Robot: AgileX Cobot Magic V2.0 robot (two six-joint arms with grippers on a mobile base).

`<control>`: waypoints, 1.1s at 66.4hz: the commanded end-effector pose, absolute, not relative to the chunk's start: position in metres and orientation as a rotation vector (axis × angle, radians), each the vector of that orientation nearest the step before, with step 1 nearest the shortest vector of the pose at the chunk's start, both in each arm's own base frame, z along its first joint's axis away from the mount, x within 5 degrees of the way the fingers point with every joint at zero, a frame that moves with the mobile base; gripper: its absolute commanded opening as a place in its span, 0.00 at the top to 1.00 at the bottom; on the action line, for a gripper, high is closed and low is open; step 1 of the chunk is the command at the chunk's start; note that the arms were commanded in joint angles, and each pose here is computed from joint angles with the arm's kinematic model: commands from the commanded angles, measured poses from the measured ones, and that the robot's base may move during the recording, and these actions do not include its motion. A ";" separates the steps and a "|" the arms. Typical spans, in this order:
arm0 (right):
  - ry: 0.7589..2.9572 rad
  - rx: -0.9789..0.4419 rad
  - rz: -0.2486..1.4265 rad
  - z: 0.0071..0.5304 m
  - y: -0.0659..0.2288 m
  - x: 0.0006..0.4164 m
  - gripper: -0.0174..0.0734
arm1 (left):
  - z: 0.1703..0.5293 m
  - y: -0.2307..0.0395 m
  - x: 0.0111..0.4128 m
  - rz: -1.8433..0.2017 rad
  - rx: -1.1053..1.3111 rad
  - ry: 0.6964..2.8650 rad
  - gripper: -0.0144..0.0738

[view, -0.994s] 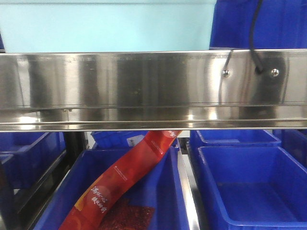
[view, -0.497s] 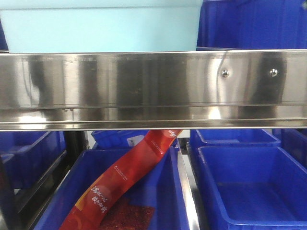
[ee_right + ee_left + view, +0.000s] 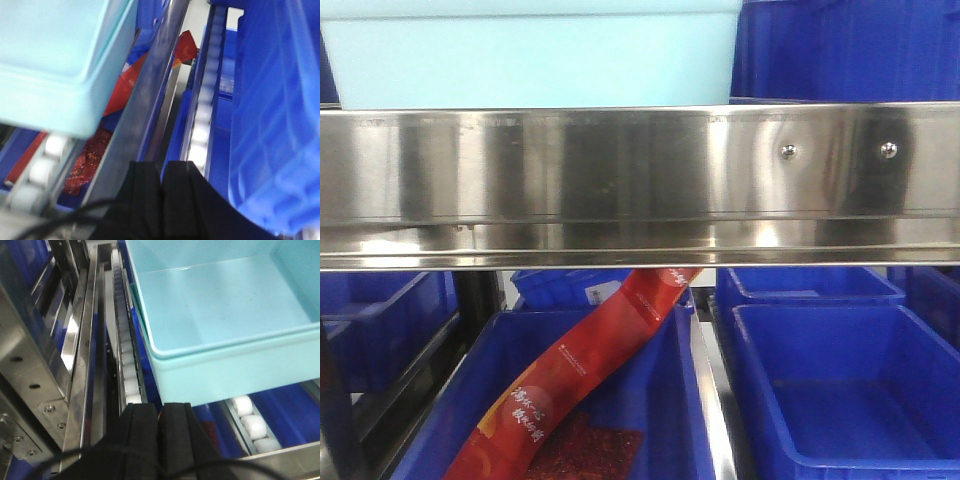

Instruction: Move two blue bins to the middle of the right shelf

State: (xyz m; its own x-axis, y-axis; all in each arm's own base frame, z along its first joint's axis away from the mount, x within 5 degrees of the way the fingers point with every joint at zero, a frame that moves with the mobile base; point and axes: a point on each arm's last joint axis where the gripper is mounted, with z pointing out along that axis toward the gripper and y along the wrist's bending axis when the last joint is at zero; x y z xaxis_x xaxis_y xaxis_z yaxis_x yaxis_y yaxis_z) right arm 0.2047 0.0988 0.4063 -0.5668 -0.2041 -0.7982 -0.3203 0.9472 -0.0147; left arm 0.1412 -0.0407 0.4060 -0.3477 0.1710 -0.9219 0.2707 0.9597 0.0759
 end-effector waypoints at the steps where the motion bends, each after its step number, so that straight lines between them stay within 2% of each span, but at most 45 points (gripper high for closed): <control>1: 2.106 -0.377 0.180 0.398 0.088 0.185 0.99 | 0.394 -0.038 0.127 -0.133 0.309 1.842 0.96; 24: 1.831 -0.399 0.191 0.339 0.037 0.094 0.99 | 0.339 -0.019 0.071 -0.211 0.230 1.715 0.96; 38: 1.663 -0.354 0.211 0.311 0.009 0.046 0.99 | 0.319 -0.012 0.051 -0.215 0.222 1.661 0.96; 52: 1.566 -0.321 0.231 0.305 -0.001 0.028 0.99 | 0.318 -0.010 0.047 -0.215 0.220 1.637 0.96; 73: 1.564 -0.321 0.230 0.305 -0.001 0.027 0.99 | 0.318 -0.010 0.047 -0.215 0.220 1.637 0.96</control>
State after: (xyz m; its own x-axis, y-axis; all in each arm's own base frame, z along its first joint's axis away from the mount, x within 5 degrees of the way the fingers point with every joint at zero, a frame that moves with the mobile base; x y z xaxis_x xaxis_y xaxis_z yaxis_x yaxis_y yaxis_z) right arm 0.0279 -0.0013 0.3040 -0.0282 -0.0594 -0.9978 -0.3435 0.9380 -0.0462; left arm 0.0478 -0.0104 0.3160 -0.1007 0.0266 -0.9946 0.2648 0.9643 -0.0010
